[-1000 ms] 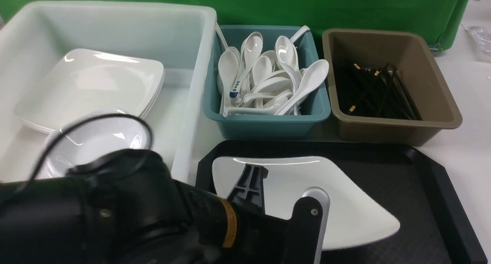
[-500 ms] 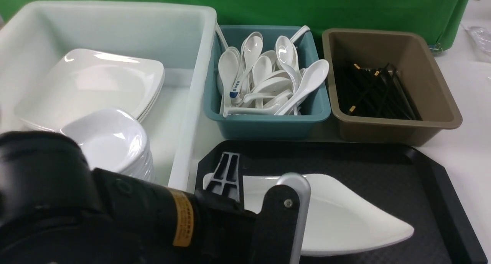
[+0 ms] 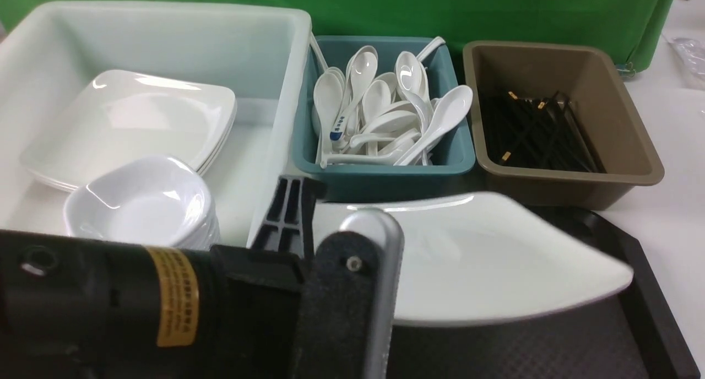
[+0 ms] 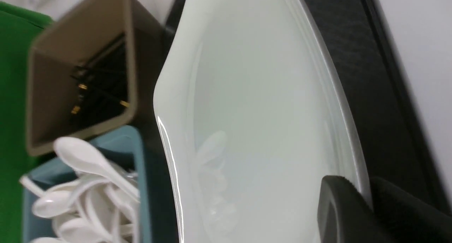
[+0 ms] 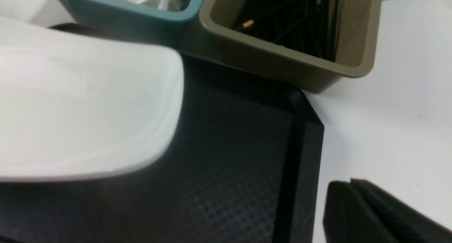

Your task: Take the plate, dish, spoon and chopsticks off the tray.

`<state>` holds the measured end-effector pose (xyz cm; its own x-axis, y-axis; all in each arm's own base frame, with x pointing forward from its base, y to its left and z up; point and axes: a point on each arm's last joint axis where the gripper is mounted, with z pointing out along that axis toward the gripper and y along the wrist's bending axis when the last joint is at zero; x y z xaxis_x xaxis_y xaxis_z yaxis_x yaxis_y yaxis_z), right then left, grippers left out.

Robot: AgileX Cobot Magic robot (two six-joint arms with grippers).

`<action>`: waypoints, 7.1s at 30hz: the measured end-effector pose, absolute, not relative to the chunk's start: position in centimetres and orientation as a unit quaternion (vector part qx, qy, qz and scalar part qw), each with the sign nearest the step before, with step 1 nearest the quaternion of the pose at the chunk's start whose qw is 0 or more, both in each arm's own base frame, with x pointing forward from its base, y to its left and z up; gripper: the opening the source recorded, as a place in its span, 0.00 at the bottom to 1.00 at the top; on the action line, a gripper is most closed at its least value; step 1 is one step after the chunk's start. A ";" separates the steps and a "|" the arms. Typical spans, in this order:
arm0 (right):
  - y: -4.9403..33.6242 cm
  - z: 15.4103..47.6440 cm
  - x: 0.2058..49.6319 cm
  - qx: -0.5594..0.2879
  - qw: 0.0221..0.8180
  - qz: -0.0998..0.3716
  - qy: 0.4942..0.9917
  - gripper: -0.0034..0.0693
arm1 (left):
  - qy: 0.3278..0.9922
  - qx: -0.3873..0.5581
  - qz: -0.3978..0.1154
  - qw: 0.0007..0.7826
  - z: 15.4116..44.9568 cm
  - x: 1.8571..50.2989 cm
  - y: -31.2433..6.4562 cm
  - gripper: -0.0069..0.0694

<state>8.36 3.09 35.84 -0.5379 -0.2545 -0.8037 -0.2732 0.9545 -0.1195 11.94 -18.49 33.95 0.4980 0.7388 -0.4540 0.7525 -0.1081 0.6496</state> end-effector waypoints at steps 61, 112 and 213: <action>5.3 36.2 7.9 -0.209 0.465 0.118 0.852 0.08 | 0.787 0.473 0.225 0.325 28.0 34.3 -3.4 0.78; 5.3 36.5 8.1 -0.196 0.478 0.126 0.847 0.21 | 0.708 0.283 -0.007 0.647 29.2 8.4 -3.4 0.10; 0.5 17.7 5.3 -0.031 0.593 0.025 0.804 0.23 | 0.744 0.015 -0.032 0.667 26.1 7.0 -0.6 0.11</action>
<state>5.26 0.47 17.71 -0.2945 -0.0210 -0.9554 -0.0792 0.9969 0.0025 7.02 -0.58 26.06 -0.1093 -0.0202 -0.9938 0.0648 0.9975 -0.0274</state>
